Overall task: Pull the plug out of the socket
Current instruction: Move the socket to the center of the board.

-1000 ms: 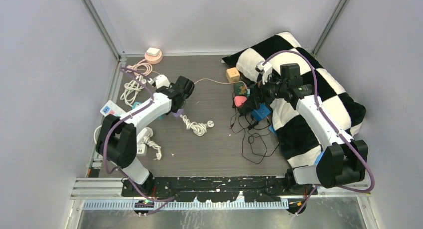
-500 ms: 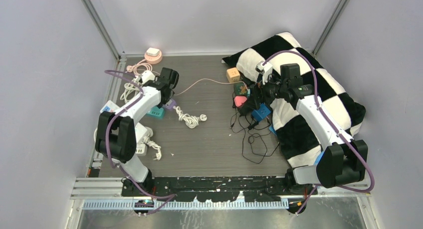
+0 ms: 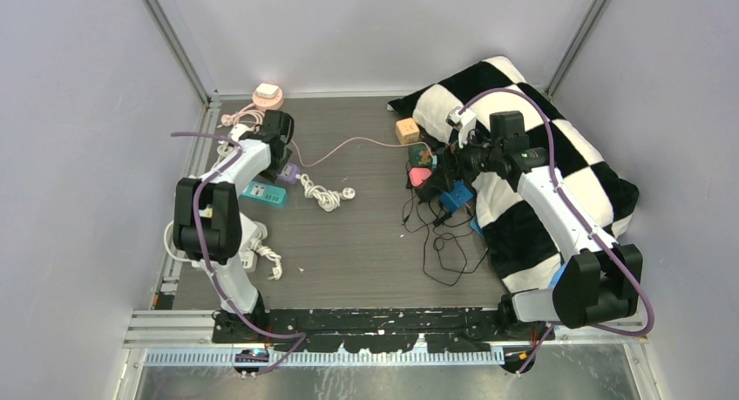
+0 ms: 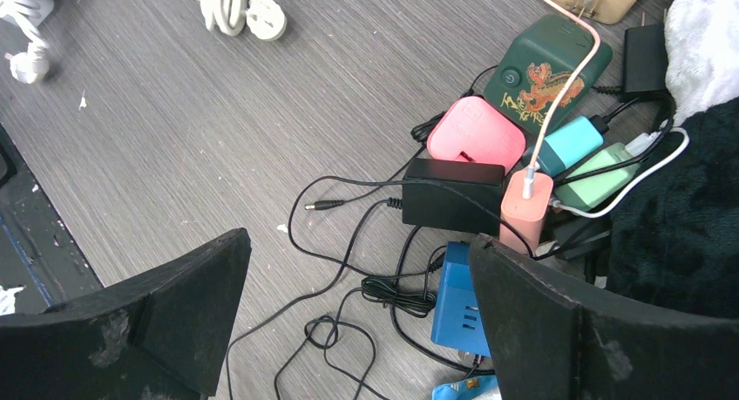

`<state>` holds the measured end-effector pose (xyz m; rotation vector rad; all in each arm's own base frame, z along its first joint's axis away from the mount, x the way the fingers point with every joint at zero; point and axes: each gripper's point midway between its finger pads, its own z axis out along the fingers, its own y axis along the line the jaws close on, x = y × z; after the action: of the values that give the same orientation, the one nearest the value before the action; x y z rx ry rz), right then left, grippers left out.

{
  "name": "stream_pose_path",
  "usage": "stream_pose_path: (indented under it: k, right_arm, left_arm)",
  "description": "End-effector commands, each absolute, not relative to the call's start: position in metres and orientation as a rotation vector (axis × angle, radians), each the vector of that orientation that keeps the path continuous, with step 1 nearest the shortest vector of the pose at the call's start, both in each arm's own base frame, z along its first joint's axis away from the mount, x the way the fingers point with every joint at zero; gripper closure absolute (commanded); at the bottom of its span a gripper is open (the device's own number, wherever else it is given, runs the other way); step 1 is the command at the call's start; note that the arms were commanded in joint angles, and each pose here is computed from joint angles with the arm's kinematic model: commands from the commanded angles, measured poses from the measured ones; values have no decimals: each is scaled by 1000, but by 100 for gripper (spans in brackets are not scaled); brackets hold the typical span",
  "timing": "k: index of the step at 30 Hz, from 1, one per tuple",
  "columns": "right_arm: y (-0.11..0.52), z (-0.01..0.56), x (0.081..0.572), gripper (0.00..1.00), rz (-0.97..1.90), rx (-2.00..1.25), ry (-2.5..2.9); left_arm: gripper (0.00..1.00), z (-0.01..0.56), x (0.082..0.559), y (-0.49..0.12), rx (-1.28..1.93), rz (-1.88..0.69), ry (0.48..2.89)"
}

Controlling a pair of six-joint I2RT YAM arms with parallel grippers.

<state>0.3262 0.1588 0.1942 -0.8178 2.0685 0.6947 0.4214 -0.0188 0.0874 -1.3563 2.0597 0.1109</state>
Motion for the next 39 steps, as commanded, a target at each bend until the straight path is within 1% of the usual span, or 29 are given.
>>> stream_pose_path:
  k: [1, 11, 30, 33, 36, 38, 39]
  right_arm:
    - [163, 203, 325, 0, 712, -840, 2035]
    - [164, 204, 325, 0, 714, -844, 2033]
    - [163, 203, 326, 0, 708, -845, 2036]
    - [163, 204, 325, 0, 707, -845, 2035]
    - [163, 204, 325, 0, 708, -846, 2034]
    - [163, 204, 325, 0, 706, -844, 2036]
    - [163, 204, 325, 0, 707, -846, 2035]
  left_arm:
    - [100, 104, 452, -17, -1404, 39, 1974]
    - [100, 79, 450, -3, -1470, 93, 1999]
    - [98, 57, 433, 37, -1582, 210, 2005]
    - [97, 56, 432, 40, -1588, 220, 2001]
    - [91, 56, 431, 42, -1591, 238, 2000]
    - [90, 57, 431, 44, -1588, 247, 2003]
    - [87, 57, 430, 45, -1589, 254, 2003]
